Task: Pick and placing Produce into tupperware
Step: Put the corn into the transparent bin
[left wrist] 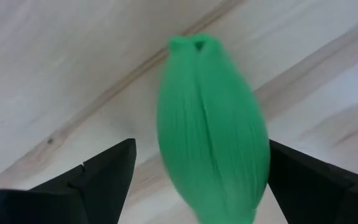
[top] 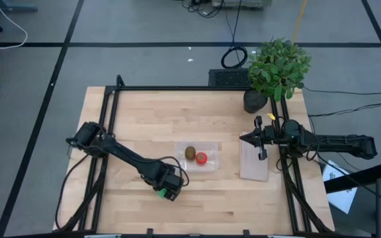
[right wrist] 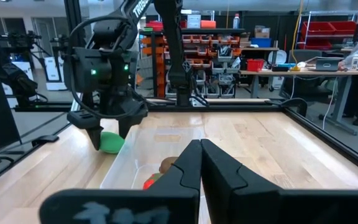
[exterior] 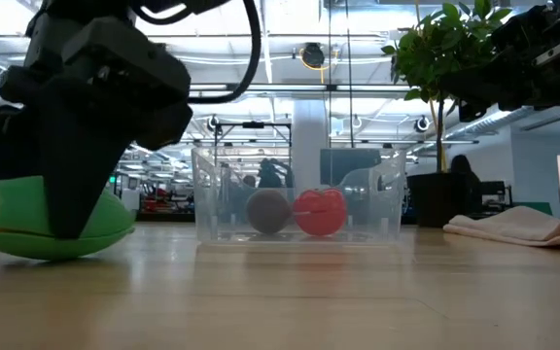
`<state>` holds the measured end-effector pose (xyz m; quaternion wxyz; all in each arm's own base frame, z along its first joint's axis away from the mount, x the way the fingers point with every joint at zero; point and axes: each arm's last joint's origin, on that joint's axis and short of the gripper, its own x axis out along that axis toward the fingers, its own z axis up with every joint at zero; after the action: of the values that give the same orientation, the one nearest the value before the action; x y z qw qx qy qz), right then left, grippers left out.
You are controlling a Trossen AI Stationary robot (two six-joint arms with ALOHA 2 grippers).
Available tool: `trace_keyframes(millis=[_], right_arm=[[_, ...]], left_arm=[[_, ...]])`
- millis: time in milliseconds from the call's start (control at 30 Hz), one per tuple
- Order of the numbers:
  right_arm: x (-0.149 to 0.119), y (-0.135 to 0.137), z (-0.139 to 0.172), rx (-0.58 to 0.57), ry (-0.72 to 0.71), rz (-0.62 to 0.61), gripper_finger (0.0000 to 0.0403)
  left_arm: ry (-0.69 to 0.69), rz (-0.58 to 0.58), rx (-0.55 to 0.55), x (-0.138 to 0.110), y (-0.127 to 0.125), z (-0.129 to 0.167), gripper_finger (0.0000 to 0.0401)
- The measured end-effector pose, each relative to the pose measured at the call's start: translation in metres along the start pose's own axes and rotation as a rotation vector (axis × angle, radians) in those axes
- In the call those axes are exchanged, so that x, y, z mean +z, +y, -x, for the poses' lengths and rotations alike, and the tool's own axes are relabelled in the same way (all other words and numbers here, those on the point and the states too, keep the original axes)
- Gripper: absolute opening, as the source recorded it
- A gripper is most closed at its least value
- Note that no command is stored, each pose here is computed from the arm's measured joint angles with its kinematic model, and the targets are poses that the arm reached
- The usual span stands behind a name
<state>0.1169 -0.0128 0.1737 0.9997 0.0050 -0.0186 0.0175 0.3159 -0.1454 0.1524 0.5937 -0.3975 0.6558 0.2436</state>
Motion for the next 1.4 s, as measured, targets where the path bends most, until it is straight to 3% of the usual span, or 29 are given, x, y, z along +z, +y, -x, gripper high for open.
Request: trace_keyframes(millis=[300, 633, 867, 1100, 1267, 1400], right_arm=[[0.000, 0.000, 0.000, 0.000, 0.000, -0.001, 0.0000], [0.000, 0.000, 0.000, 0.000, 0.000, -0.001, 0.0000], [0.000, 0.000, 0.000, 0.000, -0.001, -0.001, 0.0000], [0.001, 0.000, 0.000, 0.000, -0.006, 0.000, 0.0000], [0.001, 0.000, 0.000, 0.000, -0.008, -0.008, 0.0000], [0.001, 0.000, 0.000, 0.000, -0.008, -0.009, 0.0000]], left_arm=[[0.003, 0.000, 0.013, 0.002, 0.000, -0.005, 0.0323], [-0.004, -0.037, 0.014, 0.003, 0.000, -0.005, 0.0182], [-0.021, -0.131, 0.027, 0.005, 0.002, -0.002, 0.0182], [-0.091, -0.225, 0.008, 0.005, 0.008, 0.025, 0.0204], [-0.255, -0.324, -0.052, 0.007, 0.014, 0.062, 0.0184], [-0.468, -0.461, -0.109, 0.005, 0.019, 0.099, 0.0184]])
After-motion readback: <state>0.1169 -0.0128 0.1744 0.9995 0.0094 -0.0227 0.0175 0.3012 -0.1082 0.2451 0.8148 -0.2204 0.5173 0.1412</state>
